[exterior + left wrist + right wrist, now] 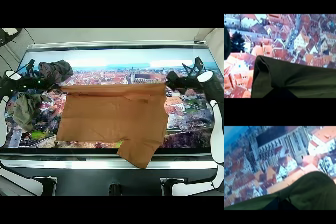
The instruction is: Fold the shirts.
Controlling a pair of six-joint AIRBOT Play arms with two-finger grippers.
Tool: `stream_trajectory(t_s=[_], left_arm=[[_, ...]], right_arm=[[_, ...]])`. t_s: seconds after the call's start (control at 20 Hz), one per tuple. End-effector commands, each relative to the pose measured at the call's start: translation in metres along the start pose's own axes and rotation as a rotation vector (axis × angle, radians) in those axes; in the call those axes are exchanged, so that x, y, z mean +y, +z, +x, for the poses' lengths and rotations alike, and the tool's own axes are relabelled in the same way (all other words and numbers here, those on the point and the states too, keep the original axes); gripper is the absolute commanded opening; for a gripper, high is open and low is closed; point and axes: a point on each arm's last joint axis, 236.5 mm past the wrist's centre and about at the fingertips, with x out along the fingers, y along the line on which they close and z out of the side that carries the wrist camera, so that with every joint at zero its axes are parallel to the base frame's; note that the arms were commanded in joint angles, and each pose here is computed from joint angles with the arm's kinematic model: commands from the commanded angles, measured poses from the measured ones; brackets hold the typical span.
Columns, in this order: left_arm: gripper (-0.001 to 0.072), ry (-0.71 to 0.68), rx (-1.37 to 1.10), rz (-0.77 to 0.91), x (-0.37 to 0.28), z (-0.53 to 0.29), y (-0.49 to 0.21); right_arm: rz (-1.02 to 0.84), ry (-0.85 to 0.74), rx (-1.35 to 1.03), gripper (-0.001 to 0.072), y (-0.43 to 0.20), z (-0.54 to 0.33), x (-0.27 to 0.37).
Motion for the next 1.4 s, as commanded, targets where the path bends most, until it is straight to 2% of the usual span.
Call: stream_trajectory(t_s=[0.0,0.1,0.2,0.75,0.8,0.85,0.9,0.95,1.05,1.25,1.3,1.35], left_arm=[[0.0029,0.004,0.326,0.021,0.018,-0.009,-0.073],[0.0028,0.018,0.452,-0.008,0.030,-0.003,-0.108],[0.0029,0.014,0.496,-0.038,0.035,0.003,-0.126],[0.0030,0.077,0.567,-0.077,0.054,0.004,-0.148],[0.0071,0.072,0.565,-0.082,0.052,0.004,-0.148],[0.0281,0.055,0.561,-0.088,0.048,0.004,-0.147],[0.0425,0.036,0.560,-0.096,0.044,0.002,-0.146],[0.0431,0.029,0.563,-0.101,0.040,-0.005,-0.146],[0.0431,0.032,0.564,-0.106,0.040,-0.026,-0.145],[0.0423,0.210,0.574,-0.148,0.081,-0.079,-0.176],[0.0382,0.205,0.582,-0.191,0.083,-0.082,-0.200],[0.0382,0.190,0.581,-0.257,0.082,-0.078,-0.228]], right_arm=[[-0.072,-0.161,0.412,0.0039,-0.096,-0.029,-0.045],[-0.058,-0.236,0.525,0.0039,-0.134,-0.026,-0.068],[-0.023,-0.241,0.523,0.0039,-0.147,-0.014,-0.073],[0.030,-0.234,0.469,0.0041,-0.143,-0.002,-0.071],[0.042,-0.234,0.459,0.0084,-0.141,-0.001,-0.070],[0.065,-0.223,0.453,0.0286,-0.140,-0.001,-0.067],[0.081,-0.197,0.450,0.0397,-0.139,-0.001,-0.060],[0.069,-0.187,0.448,0.0440,-0.137,-0.007,-0.055],[0.042,-0.206,0.452,0.0468,-0.133,-0.030,-0.055],[0.051,-0.301,0.583,0.0468,-0.158,-0.097,-0.095],[0.037,-0.349,0.593,0.0466,-0.167,-0.107,-0.109],[0.017,-0.389,0.591,0.0462,-0.175,-0.112,-0.119]])
